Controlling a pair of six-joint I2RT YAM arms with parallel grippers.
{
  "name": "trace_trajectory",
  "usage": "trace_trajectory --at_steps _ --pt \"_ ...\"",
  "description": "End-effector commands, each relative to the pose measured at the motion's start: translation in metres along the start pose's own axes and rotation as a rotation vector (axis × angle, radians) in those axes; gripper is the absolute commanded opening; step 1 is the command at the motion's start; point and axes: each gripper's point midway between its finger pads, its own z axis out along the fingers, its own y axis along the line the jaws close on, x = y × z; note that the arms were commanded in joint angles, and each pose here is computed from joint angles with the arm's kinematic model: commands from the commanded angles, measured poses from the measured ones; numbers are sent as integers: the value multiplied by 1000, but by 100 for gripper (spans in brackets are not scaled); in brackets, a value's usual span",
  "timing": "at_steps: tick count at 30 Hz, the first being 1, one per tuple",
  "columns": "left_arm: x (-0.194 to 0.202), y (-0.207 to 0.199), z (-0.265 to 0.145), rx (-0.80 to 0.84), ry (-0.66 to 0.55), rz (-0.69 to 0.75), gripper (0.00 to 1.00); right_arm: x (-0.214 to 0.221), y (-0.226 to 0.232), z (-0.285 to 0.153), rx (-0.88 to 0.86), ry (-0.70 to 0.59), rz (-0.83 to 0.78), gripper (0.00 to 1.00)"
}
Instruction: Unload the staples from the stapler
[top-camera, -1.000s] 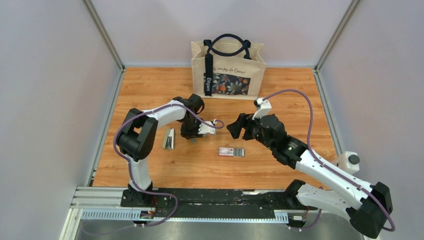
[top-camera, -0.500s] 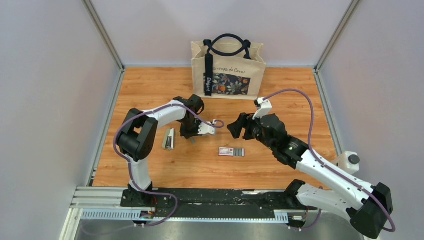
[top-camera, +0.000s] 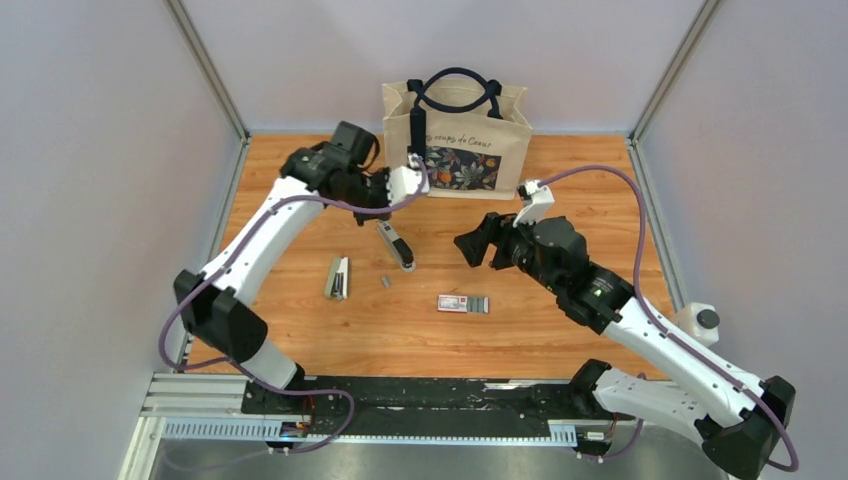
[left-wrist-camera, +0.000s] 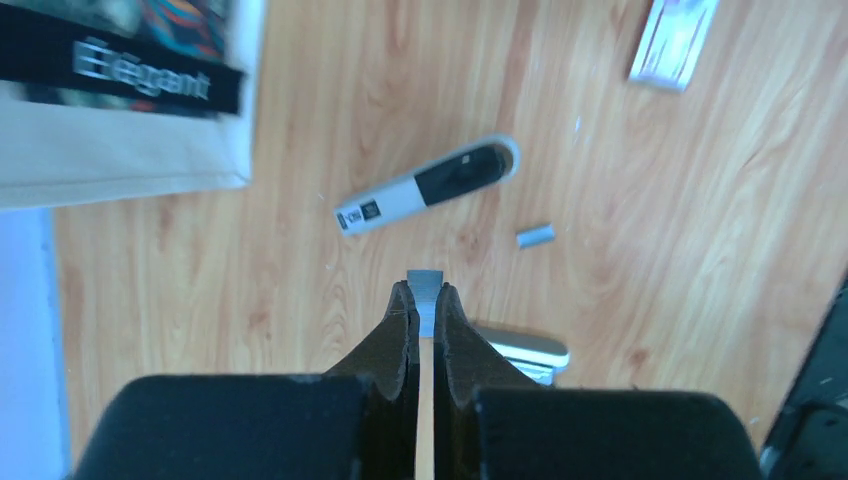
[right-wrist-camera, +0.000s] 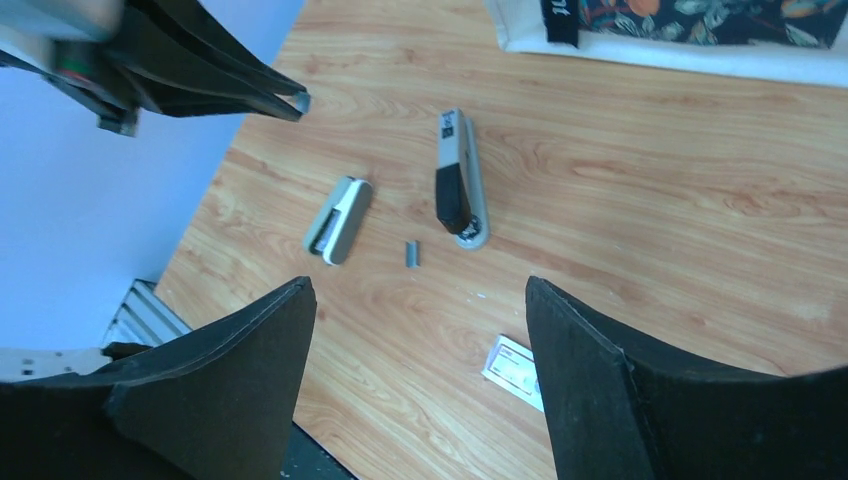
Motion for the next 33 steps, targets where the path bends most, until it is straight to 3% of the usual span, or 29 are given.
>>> trace_trajectory --at_steps 1,6,7,9,10,12,13,16,23,33 --pt "-65 -43 -66 137 -321 -178 0 -41 38 -22 -134 -69 -6 81" --pt "-115 -67 -104 282 -672 -360 0 -56 76 -36 -318 -90 14 88" --pt "-139 -64 -123 343 -804 -398 0 -56 83 -39 -356 -85 19 88" --pt "-146 -64 -129 430 -898 -501 0 -64 92 -46 -406 -116 19 90" --pt "-166 -61 -154 498 -983 -531 0 -65 97 -49 -430 -119 17 90" --pt "-171 -56 -155 564 -1026 -610 0 -72 103 -55 -460 -141 15 90" --pt "-184 -54 -179 595 -1117 -622 0 -74 105 -58 -471 -148 12 90" --pt "-194 -48 -197 667 -1230 -694 0 -80 109 -58 -481 -156 16 85" --pt "-192 -53 -202 706 -1272 -739 0 -84 117 -52 -492 -140 21 82" --pt "-189 -73 -179 766 -1217 -775 0 -103 128 -45 -508 -174 20 79"
